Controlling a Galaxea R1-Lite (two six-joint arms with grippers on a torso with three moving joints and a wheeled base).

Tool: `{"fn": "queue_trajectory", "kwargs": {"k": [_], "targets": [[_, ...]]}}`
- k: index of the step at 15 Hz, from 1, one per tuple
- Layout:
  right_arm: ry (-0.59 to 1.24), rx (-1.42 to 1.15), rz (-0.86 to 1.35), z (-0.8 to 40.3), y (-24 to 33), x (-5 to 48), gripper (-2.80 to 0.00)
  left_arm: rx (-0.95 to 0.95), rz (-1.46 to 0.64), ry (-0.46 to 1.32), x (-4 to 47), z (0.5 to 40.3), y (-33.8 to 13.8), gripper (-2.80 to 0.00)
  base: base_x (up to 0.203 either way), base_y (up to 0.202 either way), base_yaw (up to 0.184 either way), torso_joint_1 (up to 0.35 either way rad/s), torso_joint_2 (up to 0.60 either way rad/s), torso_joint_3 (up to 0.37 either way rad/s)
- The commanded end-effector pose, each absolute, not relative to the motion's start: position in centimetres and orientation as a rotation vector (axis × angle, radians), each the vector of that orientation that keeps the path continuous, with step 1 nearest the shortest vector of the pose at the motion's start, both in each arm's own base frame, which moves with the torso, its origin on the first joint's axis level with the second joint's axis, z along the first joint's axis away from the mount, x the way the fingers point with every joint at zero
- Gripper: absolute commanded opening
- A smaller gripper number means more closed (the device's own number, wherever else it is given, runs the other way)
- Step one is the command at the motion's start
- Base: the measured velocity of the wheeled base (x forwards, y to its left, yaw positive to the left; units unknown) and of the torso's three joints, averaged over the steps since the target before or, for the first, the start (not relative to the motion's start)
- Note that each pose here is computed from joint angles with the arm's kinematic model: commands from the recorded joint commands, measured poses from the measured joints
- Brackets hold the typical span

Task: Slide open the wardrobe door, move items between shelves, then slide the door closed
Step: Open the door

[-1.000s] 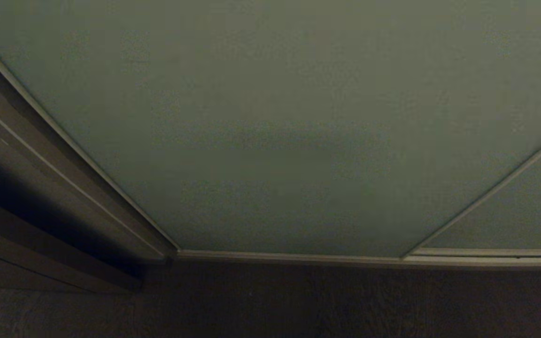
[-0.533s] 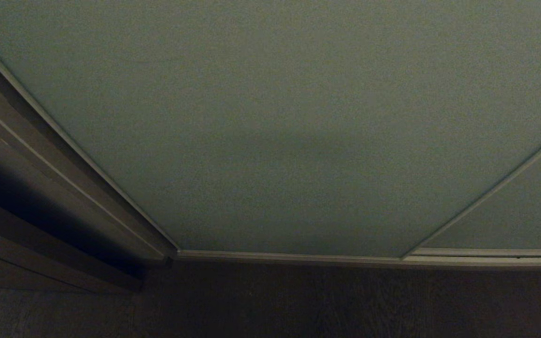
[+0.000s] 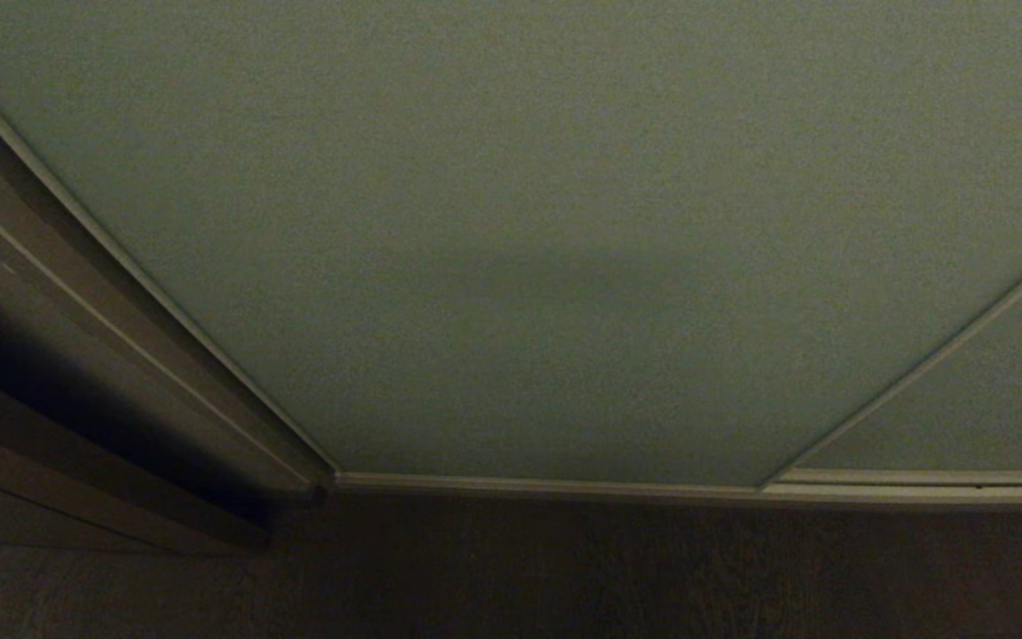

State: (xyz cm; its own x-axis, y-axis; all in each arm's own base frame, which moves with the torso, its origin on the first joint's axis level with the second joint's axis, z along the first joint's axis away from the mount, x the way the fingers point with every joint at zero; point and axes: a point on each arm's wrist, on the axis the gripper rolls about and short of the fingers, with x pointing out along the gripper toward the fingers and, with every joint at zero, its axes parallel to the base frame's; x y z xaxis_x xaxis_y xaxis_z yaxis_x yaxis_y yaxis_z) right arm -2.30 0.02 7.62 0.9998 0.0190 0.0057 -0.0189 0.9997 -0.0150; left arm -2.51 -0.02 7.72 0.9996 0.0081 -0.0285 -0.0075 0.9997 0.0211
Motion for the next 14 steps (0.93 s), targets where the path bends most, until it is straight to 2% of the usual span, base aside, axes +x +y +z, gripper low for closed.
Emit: {"fn": "queue_trajectory", "kwargs": {"k": [1,3,6,9,14], "targets": [[-0.009,-0.016,0.020,7.6,0.0,-2.3,-2.80,0.018,0.015,0.020,-2.5,7.8,0.0,-2.80,0.000,0.000,0.000,0.000,0.00,0.000],[-0.008,-0.015,0.020,7.6,0.0,-2.3,-2.80,0.016,0.022,-0.021,-2.6,8.4,0.0,-2.80,0.000,0.000,0.000,0.000,0.00,0.000],[-0.008,-0.015,0.020,7.6,0.0,-2.3,-2.80,0.021,0.040,-0.106,-3.9,12.8,0.0,-2.80,0.000,0.000,0.000,0.000,0.00,0.000],[-0.007,-0.015,0.020,7.6,0.0,-2.3,-2.80,0.013,0.054,-0.181,-4.2,19.7,0.1,-2.80,0.000,0.000,0.000,0.000,0.00,0.000],[-0.008,-0.015,0.020,7.6,0.0,-2.3,-2.80,-0.047,0.171,-0.375,1.1,31.1,0.3,-2.80,0.000,0.000,0.000,0.000,0.00,0.000]]}}
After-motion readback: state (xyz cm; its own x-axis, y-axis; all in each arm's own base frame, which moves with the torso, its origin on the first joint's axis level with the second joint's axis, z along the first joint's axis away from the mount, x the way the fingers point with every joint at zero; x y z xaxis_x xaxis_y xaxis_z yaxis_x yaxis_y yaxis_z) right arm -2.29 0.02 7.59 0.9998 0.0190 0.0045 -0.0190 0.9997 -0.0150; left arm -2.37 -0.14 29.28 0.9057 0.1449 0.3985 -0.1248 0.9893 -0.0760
